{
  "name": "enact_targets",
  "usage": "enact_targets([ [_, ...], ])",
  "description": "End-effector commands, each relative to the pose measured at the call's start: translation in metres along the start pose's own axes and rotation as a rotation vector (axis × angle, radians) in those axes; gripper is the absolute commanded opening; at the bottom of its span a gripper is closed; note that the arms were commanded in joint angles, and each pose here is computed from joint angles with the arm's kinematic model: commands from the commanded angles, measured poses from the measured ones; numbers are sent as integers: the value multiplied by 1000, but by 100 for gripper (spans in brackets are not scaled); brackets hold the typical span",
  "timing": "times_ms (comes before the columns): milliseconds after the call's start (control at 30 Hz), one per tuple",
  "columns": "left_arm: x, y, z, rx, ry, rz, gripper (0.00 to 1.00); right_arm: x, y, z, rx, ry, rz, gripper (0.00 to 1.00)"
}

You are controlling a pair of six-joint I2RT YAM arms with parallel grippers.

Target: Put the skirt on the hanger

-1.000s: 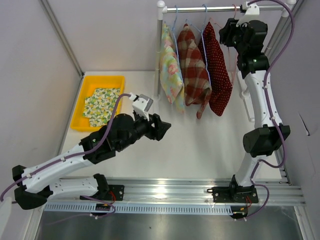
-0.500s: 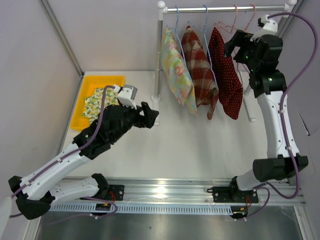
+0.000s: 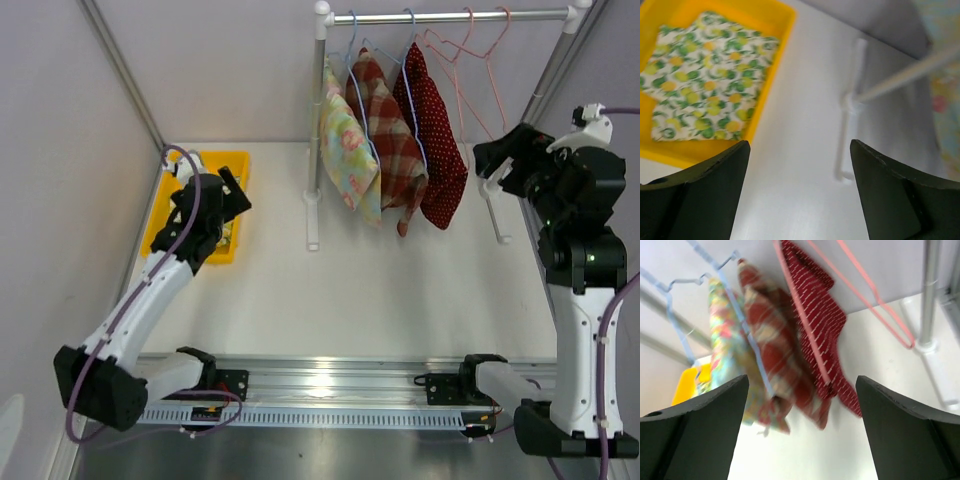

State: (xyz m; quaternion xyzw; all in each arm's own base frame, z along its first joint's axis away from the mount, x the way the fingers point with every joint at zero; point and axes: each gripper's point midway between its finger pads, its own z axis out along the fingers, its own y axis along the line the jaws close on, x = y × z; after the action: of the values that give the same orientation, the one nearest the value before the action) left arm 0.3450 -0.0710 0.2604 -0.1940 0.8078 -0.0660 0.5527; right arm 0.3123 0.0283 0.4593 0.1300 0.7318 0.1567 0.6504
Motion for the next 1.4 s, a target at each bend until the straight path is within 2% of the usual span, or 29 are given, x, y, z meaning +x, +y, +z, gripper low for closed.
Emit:
enact_targets([
  [0, 7, 49, 39, -217, 7, -84, 89, 37, 18, -20, -126, 125, 51, 94],
  [67, 17, 77, 61, -339, 23, -106, 95, 55, 23, -24, -158, 172, 56, 93],
  [133, 21, 98, 77, -389, 44, -149, 97, 63, 27, -33, -183, 192, 50, 93],
  [200, 40, 111, 97, -441, 109, -156, 98, 77, 32, -37, -207, 230, 46, 93],
  [267, 37, 119, 112, -474, 123, -177, 99, 89, 36, -42, -236, 258, 44, 93],
  [300, 57, 129, 122, -519, 181, -165, 99, 93, 37, -43, -243, 268, 40, 93],
  [333, 55, 134, 130, -536, 183, -194, 99, 95, 38, -44, -246, 274, 36, 93],
  [400, 79, 147, 142, -582, 254, -205, 99, 103, 37, -45, -252, 294, 22, 93],
  [500, 79, 147, 157, -591, 261, -214, 99, 109, 36, -47, -257, 312, 7, 92],
  [533, 85, 164, 163, -630, 280, -218, 99, 110, 36, -49, -261, 311, 2, 93],
  [600, 93, 168, 174, -644, 308, -217, 99, 114, 34, -48, -258, 318, -7, 93],
  [767, 105, 179, 182, -677, 349, -247, 97, 118, 34, -47, -264, 327, -9, 93],
  [867, 106, 179, 186, -656, 353, -259, 90, 119, 35, -45, -268, 330, -11, 92],
  [967, 104, 176, 191, -631, 356, -259, 54, 122, 36, -43, -272, 333, -5, 89],
  [1000, 105, 175, 191, -626, 362, -260, 31, 122, 36, -43, -274, 331, -2, 88],
  [1100, 88, 167, 191, -589, 335, -249, 0, 123, 38, -42, -284, 334, 5, 84],
  [1233, 53, 155, 181, -538, 270, -226, 0, 124, 39, -40, -284, 334, 1, 82],
  [1367, 0, 130, 161, -446, 161, -189, 0, 123, 41, -38, -288, 329, -2, 81],
])
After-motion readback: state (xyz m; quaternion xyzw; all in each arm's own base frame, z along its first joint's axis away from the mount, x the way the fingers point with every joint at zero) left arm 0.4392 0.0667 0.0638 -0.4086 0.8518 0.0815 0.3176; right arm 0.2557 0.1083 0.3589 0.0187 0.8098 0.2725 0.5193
